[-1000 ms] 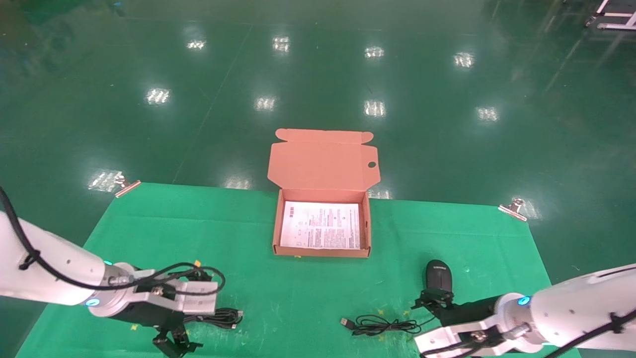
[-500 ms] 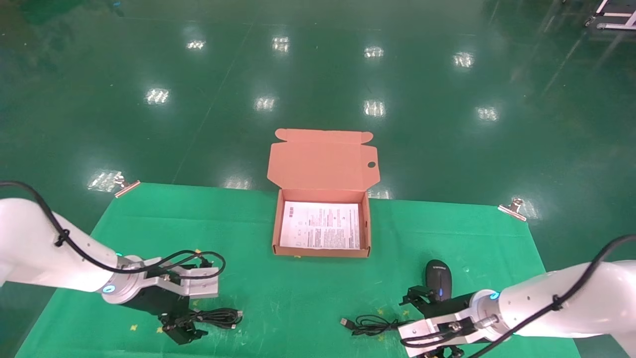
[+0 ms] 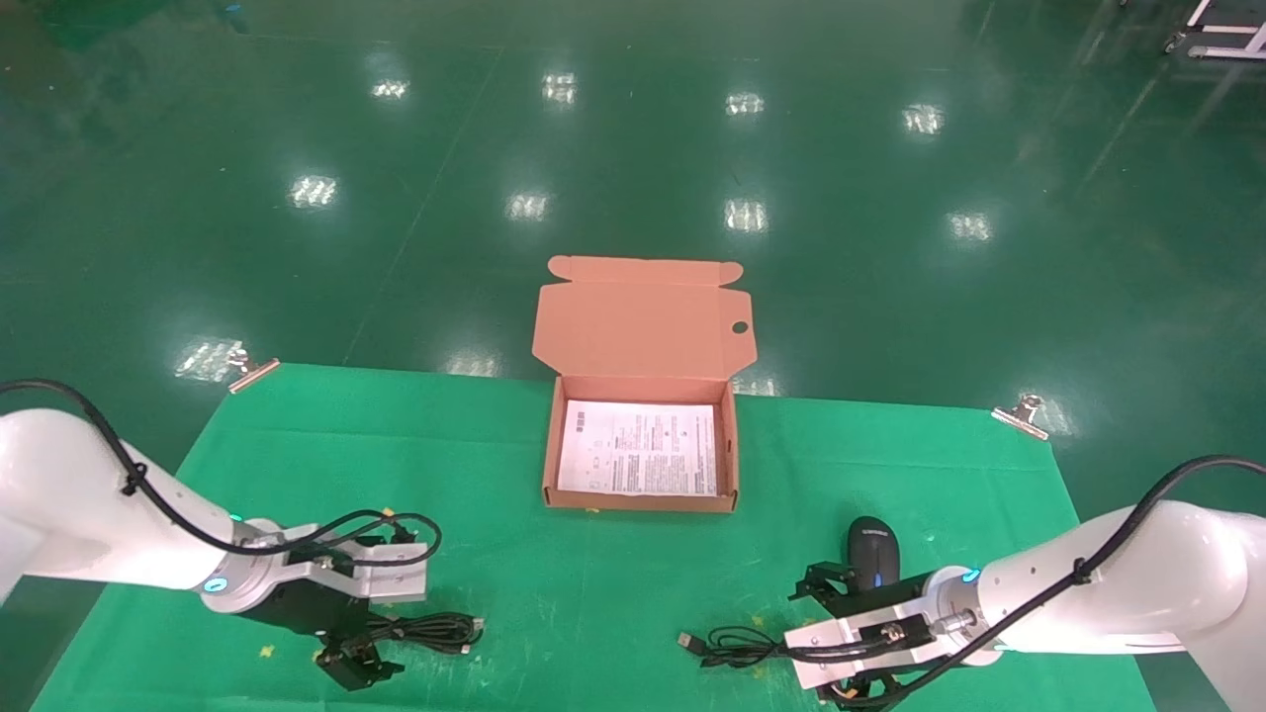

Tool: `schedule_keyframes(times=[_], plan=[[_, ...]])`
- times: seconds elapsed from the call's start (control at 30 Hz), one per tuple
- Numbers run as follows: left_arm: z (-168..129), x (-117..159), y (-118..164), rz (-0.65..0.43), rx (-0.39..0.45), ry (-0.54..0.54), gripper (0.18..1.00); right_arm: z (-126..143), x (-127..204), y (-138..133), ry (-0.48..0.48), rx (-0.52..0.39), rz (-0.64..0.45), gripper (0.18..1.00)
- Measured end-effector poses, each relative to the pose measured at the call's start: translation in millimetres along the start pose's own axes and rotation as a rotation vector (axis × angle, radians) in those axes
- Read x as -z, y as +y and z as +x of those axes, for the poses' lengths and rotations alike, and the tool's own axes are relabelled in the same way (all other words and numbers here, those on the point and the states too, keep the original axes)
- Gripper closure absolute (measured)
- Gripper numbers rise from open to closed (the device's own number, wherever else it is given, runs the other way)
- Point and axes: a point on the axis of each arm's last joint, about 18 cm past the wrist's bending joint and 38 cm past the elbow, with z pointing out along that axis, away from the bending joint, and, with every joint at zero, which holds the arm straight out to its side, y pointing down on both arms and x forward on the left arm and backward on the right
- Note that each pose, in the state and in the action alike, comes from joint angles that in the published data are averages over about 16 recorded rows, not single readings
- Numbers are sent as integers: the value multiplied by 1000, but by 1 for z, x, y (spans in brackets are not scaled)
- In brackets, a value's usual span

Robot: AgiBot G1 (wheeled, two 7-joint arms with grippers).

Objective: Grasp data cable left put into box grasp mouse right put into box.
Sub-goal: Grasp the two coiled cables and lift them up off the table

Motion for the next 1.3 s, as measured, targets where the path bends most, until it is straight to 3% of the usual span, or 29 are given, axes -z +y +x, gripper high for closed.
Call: schedule_keyframes(times=[0.37,0.57,1.1,1.3], plan=[[-1,1,-1,3,-2,-2,287,0,1,0,1,1,1,271],[0,1,-2,5,-4,-1,381,0,1,0,1,3,0,369],[0,2,-3,6,-7,-1,752,0,2,-1,0,6,0,745],[0,2,-3,6,-8,-1,846,0,2,-1,0,6,0,856]])
